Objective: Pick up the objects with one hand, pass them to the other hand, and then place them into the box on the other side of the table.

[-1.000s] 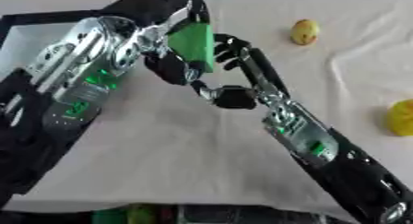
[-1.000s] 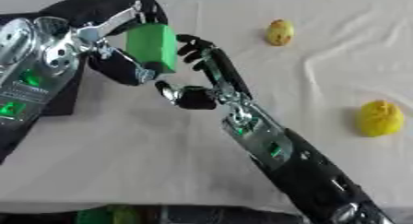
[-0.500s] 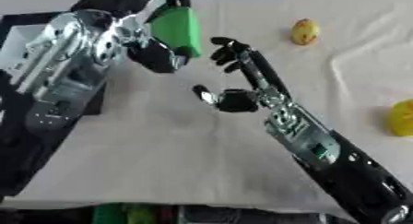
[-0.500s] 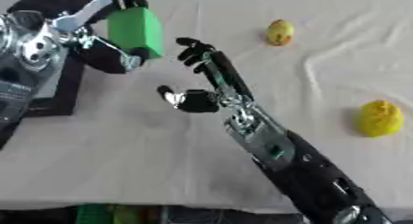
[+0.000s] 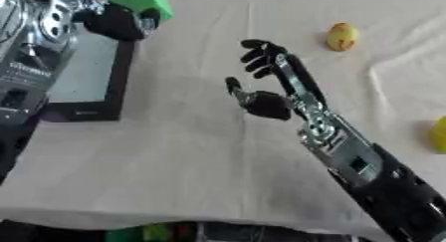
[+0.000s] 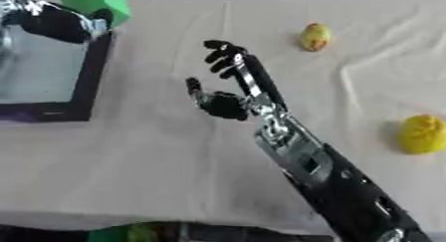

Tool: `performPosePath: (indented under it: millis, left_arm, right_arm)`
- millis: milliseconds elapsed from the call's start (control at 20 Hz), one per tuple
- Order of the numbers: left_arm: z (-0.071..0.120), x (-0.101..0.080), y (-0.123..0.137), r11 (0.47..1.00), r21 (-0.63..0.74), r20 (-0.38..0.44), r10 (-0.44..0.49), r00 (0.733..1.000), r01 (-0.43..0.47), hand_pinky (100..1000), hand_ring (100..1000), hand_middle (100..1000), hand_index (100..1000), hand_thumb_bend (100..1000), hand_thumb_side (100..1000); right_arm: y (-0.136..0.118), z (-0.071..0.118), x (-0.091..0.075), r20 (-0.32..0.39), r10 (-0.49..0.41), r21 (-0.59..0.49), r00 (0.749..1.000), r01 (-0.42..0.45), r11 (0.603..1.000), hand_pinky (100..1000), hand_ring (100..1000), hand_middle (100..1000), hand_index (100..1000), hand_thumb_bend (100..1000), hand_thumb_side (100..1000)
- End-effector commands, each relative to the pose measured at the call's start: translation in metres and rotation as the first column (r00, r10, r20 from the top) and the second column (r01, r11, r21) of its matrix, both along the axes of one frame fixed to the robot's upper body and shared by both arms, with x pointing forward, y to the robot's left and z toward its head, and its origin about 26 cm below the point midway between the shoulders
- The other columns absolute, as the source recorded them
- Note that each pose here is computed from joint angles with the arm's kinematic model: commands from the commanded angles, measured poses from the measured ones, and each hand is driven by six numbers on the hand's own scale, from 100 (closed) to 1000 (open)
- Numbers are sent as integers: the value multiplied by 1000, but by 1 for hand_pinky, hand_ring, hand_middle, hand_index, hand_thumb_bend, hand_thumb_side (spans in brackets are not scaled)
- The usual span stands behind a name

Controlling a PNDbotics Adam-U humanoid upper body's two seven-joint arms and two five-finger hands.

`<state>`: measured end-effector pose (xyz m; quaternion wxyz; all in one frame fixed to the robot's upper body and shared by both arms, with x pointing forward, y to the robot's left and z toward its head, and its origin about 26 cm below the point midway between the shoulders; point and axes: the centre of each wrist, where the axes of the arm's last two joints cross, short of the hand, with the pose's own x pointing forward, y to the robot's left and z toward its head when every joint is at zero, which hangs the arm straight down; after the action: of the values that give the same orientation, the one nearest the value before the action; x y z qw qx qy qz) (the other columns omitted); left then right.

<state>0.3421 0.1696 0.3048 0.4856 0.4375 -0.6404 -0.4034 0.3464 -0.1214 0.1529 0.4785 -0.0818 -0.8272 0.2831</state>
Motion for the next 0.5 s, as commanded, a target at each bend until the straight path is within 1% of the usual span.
performPosePath:
  millis: [50,150,200,250,300,400,500]
  left_arm:
    - [4,12,25,994,-13,-12,105,994,-105,611,501,270,449,100,105]
    - [-2,20,36,989,-20,-39,148,988,-149,604,497,255,444,100,122]
    - [-3,23,41,986,-31,-53,165,985,-167,602,496,260,446,100,124]
    - [-4,25,45,983,-45,-57,178,982,-181,590,491,257,443,100,176]
    - [-4,26,49,979,-68,-57,189,980,-192,588,489,257,444,100,145]
    - [-5,28,55,972,-101,-48,209,977,-213,591,493,262,449,100,140]
    - [-10,34,61,964,-108,-61,239,969,-244,598,499,269,454,100,131]
  right_arm:
    - [-3,12,-1,28,9,28,1000,-10,1000,655,683,653,840,188,194]
    - [-4,13,-2,27,15,29,1000,-16,999,655,681,622,835,209,183]
    - [-4,14,-2,29,18,26,999,-19,999,653,677,631,833,223,173]
    - [-4,15,-3,32,20,23,999,-21,1000,652,675,632,828,229,161]
    - [-4,15,-3,33,21,21,999,-22,1000,652,675,634,827,232,167]
    - [-4,16,-4,35,21,17,999,-22,1000,651,675,634,825,234,167]
    - [-4,18,-4,41,22,20,999,-22,1000,649,673,632,822,235,162]
